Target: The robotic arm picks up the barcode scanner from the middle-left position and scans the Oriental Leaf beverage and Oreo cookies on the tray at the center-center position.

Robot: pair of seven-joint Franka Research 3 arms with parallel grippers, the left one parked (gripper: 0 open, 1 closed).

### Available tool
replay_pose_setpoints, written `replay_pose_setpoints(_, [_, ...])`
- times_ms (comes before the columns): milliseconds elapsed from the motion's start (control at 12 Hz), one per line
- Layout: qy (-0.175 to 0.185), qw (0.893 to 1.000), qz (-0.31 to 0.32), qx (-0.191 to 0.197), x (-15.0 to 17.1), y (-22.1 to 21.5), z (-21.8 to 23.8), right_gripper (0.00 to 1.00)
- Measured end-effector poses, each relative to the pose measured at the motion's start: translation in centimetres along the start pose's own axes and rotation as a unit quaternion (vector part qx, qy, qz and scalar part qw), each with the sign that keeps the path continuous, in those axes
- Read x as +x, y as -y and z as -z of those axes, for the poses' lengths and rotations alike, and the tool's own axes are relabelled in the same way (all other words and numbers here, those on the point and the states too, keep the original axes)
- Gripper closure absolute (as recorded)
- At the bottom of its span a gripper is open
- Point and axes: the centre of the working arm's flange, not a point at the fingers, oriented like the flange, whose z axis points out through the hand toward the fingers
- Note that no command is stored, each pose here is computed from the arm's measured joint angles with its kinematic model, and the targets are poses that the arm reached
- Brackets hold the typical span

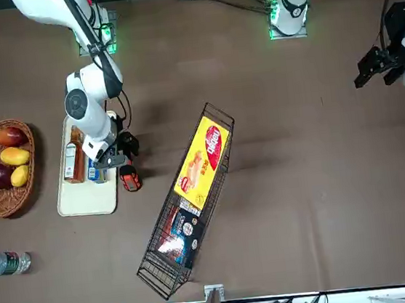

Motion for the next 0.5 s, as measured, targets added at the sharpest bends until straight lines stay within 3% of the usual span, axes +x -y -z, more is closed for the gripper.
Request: replay_pose_setpoints(500, [0.007,1.000,-0.001,-0.002,-0.15,-0.19,-0.83,0.00])
